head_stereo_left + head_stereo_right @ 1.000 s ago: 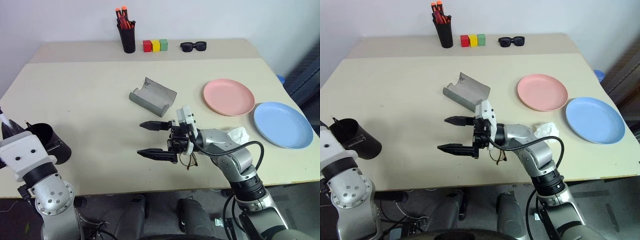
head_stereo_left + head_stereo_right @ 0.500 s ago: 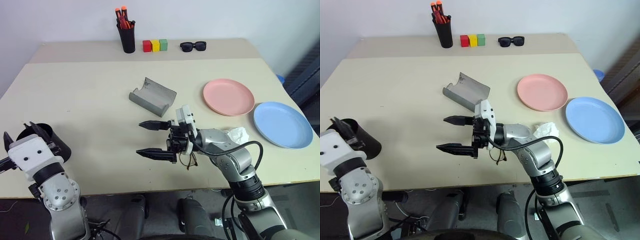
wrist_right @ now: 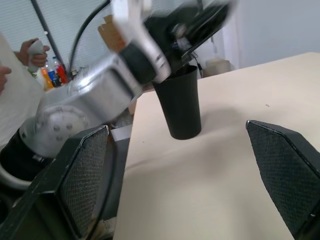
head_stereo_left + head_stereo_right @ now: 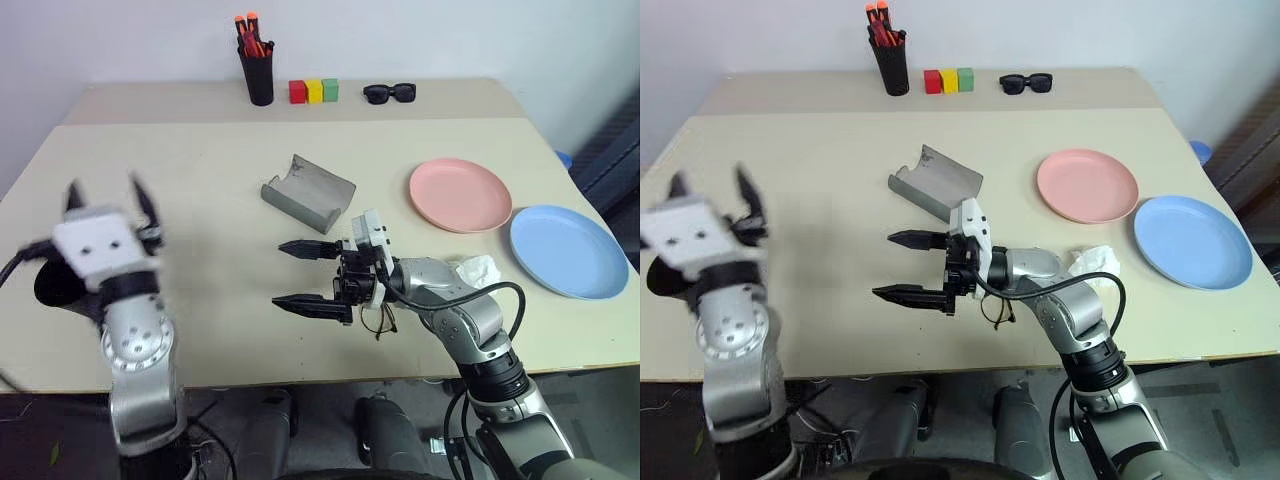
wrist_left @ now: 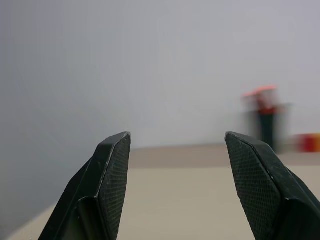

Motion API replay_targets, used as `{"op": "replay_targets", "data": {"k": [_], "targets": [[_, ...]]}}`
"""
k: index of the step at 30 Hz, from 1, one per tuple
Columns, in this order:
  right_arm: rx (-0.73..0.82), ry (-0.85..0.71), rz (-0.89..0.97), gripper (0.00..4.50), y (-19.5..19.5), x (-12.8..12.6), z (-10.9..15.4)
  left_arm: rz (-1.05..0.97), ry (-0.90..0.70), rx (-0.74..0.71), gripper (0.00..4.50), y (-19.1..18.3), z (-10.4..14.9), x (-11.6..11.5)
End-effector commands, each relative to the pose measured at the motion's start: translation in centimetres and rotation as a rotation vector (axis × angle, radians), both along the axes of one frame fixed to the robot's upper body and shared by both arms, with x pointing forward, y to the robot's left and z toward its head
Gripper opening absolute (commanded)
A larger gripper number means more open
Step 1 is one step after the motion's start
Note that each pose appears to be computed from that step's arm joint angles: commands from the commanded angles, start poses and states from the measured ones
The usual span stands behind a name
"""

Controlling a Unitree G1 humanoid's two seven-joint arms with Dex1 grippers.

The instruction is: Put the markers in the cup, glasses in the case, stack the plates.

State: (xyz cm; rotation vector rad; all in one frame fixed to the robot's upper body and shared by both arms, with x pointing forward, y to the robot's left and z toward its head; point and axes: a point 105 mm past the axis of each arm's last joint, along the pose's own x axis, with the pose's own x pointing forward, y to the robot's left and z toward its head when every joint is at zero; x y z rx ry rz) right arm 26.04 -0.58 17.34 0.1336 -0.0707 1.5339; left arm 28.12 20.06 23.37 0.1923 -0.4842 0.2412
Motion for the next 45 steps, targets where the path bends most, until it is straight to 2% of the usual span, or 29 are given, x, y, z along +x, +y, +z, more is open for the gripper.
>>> {"op": "replay_targets", "data": {"k": [1, 3, 4, 5, 8, 13, 19, 24, 34, 37, 44, 45], "targets": [[0.035, -0.042, -0.044, 4.50, -0.2, 0.5, 1.1, -0.268, 0.221, -0.013, 3.33, -3.9, -1.9, 3.1], [0.031, -0.050, -0.071, 4.50, -0.3, 0.9, 1.1, -0.370, 0.374, 0.053, 3.89, -5.7, -3.4, 5.1], [0.029, -0.054, -0.084, 4.50, -0.3, 1.0, 1.1, -0.400, 0.446, 0.081, 4.41, -6.2, -4.1, 6.0], [0.026, -0.058, -0.098, 4.50, -0.4, 1.2, 1.0, -0.414, 0.474, 0.144, 4.47, -6.6, -4.2, 6.9], [0.019, -0.068, -0.130, 4.50, -0.7, 1.5, 0.9, -0.495, 0.544, 0.190, 4.47, -7.4, -4.0, 9.2], [0.000, -0.079, -0.204, 4.50, -2.1, 2.0, 0.8, -0.695, 0.685, 0.418, 4.47, -8.7, -4.5, 12.5], [-0.010, -0.092, -0.286, 4.50, -3.6, 2.3, 0.8, -0.858, 0.801, 0.499, 4.47, -7.8, -4.5, 15.1], [-0.009, -0.090, -0.342, 4.50, -4.3, 2.0, 0.6, -0.933, 0.893, 0.584, 4.47, -7.4, -5.2, 15.9], [-0.003, -0.086, -0.414, 4.50, -4.9, 1.3, 0.4, -1.025, 1.043, 0.769, 4.47, -7.6, -8.0, 15.0], [-0.006, -0.087, -0.428, 4.50, -5.2, 1.3, 0.4, -1.020, 1.034, 0.803, 3.63, -7.6, -8.1, 15.1], [-0.020, -0.083, -0.436, 4.50, -5.7, 1.3, 0.3, -1.133, 0.968, 0.799, 0.08, -9.1, -7.6, 14.4], [-0.022, -0.082, -0.434, 4.50, -5.7, 1.3, 0.3, -1.150, 0.965, 0.801, 0.03, -9.2, -7.6, 14.2]]}}
